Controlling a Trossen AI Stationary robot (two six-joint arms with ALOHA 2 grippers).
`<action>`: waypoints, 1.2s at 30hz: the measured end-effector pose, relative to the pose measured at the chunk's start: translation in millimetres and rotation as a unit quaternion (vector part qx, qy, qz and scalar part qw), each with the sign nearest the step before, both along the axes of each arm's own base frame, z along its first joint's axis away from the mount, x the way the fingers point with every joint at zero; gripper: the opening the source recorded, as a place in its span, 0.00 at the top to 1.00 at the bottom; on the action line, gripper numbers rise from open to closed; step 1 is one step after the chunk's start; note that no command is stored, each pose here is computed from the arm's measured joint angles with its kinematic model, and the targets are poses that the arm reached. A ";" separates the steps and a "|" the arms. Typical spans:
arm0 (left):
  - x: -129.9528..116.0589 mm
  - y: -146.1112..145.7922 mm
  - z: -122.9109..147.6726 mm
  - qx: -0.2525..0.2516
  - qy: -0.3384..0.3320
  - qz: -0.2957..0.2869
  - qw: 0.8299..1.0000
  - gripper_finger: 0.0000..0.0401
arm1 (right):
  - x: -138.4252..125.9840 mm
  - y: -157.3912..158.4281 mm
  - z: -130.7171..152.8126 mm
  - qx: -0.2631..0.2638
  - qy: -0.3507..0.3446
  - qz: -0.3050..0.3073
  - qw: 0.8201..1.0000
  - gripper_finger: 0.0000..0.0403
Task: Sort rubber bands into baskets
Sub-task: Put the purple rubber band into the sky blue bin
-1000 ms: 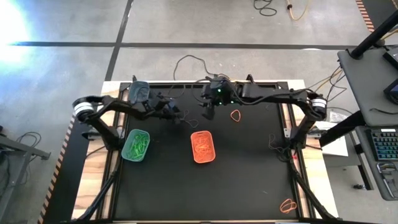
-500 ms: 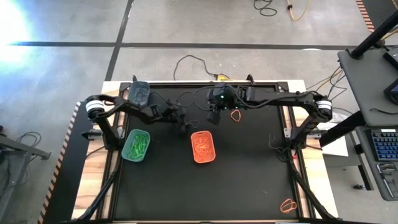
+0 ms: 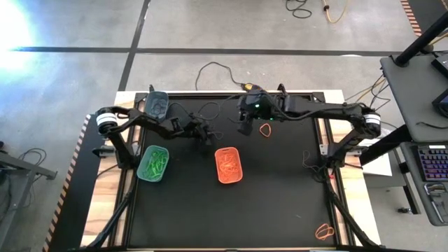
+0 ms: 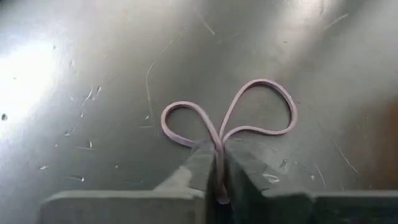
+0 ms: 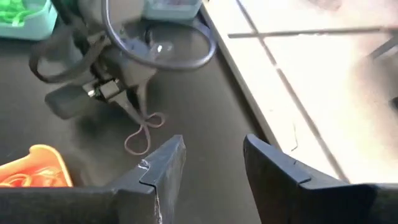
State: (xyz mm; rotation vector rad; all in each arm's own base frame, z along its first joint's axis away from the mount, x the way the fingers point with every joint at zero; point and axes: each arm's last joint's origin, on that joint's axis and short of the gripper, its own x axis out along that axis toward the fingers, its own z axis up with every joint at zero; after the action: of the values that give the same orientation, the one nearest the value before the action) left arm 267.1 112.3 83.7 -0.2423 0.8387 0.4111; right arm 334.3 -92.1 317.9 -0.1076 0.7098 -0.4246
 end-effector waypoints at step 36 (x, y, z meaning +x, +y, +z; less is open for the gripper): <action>-72.1 98.3 169.7 -0.028 0.343 0.384 0.857 1.00 | -88.5 11.3 52.1 -0.056 -0.089 -0.014 0.994 0.77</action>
State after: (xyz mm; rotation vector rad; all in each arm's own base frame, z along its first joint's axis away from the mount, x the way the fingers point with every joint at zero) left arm 195.1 210.6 253.3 -0.5033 1.4491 1.2781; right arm 245.8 -80.8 370.0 -0.1639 0.5120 -0.4942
